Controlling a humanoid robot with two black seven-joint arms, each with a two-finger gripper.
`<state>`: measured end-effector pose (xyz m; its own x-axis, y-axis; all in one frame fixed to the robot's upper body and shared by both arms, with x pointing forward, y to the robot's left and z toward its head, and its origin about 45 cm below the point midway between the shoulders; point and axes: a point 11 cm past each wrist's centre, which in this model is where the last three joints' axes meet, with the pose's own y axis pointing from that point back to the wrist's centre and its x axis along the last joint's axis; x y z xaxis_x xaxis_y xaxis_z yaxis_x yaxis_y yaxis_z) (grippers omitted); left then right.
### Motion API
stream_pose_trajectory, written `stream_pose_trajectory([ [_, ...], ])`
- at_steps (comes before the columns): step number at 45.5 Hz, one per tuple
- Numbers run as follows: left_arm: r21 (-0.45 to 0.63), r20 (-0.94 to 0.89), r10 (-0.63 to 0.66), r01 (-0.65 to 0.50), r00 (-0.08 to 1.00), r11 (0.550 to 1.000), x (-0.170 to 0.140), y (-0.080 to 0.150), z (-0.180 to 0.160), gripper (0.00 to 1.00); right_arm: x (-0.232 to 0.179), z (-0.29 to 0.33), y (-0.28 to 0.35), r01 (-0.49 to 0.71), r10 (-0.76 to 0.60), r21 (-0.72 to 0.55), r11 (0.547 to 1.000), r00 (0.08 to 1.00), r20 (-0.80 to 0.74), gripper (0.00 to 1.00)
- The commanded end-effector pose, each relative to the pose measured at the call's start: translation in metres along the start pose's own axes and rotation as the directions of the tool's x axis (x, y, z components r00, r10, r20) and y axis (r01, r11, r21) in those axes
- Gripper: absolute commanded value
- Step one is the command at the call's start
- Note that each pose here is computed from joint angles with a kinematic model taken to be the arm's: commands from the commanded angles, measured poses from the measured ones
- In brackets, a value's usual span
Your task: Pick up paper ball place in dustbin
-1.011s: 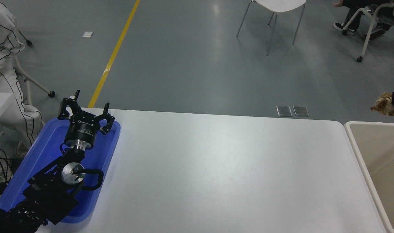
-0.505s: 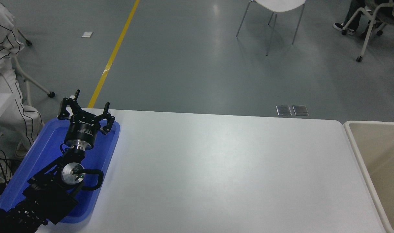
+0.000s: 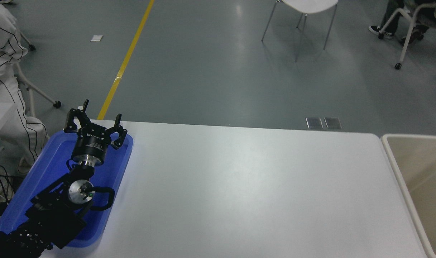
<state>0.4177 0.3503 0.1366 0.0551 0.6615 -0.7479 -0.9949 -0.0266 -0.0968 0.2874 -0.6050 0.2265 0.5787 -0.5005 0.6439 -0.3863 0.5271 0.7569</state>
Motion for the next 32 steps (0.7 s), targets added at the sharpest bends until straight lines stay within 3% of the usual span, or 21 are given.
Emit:
stream_pose_trajectory([
  [1,0.0,0.0,0.0,0.0,1.0,1.0,0.0,0.0,0.0,1.0,-0.022,0.004,-0.039,-0.074,0.076,-0.035,0.997,0.994,0.077,0.0],
  [18,0.0,0.001,0.0,0.0,1.0,1.0,0.0,0.0,0.001,1.0,-0.079,-0.017,-0.089,-0.156,0.164,-0.067,0.986,0.976,0.143,0.0],
  [32,0.0,0.0,0.0,0.0,1.0,1.0,0.0,0.0,0.0,1.0,-0.103,-0.021,-0.098,-0.208,0.219,-0.083,0.975,0.964,0.152,0.0],
])
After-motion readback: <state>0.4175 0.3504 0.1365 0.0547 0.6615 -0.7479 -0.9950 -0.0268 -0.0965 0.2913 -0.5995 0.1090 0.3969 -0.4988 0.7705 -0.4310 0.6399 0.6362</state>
